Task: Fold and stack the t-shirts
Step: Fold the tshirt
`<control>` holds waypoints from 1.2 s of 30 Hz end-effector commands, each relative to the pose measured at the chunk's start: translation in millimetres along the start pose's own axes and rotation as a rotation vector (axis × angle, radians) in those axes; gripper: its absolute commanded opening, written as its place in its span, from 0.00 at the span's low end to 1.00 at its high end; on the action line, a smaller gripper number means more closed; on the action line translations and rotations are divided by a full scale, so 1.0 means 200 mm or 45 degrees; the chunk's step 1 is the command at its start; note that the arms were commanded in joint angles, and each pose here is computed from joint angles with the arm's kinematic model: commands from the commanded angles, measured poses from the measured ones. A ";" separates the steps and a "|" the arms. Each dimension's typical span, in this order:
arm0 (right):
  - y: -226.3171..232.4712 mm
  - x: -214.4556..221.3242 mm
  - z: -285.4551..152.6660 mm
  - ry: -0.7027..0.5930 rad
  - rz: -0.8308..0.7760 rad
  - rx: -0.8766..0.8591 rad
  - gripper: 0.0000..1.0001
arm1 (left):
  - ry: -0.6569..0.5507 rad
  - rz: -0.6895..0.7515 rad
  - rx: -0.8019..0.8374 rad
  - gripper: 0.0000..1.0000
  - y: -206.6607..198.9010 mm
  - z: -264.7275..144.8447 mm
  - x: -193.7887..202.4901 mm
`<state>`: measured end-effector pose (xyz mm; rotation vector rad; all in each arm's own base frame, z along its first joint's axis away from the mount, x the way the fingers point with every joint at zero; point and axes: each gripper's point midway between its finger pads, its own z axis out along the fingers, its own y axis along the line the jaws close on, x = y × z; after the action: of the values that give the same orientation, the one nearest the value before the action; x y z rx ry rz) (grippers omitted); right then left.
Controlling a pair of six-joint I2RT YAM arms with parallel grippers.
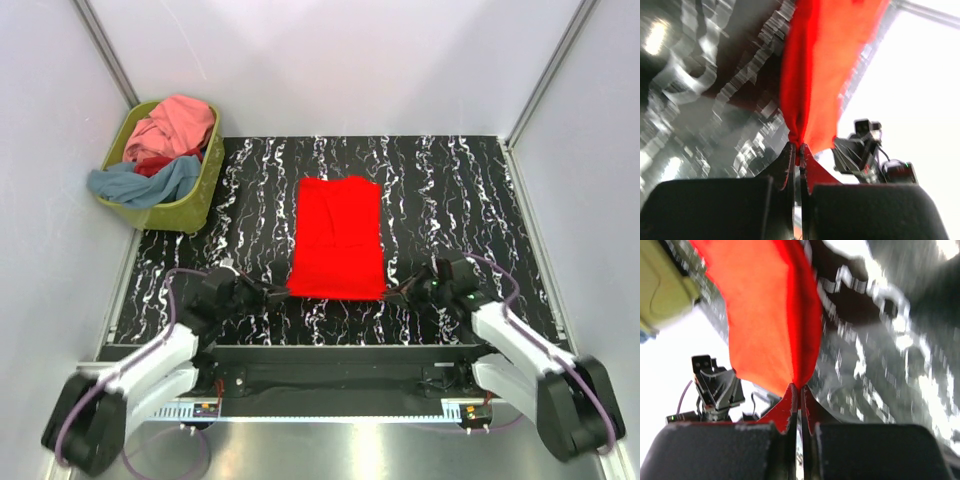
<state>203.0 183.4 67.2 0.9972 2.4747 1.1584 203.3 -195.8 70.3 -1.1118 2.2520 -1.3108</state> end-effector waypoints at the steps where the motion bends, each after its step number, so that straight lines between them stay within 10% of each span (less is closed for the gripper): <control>1: -0.12 0.14 -0.11 0.107 0.007 0.089 0.00 | 0.013 0.030 -0.041 0.00 0.07 -0.13 0.05; 22: -0.08 0.42 -0.54 0.230 0.014 -0.029 0.00 | 0.109 0.053 0.067 0.00 -0.06 -0.53 0.23; 36: 0.36 0.17 -0.38 0.241 -0.137 0.023 0.00 | -0.061 0.357 0.019 0.00 -0.71 -0.33 0.01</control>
<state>143.9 187.7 159.7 0.9071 2.7122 1.2272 184.1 -194.4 196.3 -0.8799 2.3874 -1.2067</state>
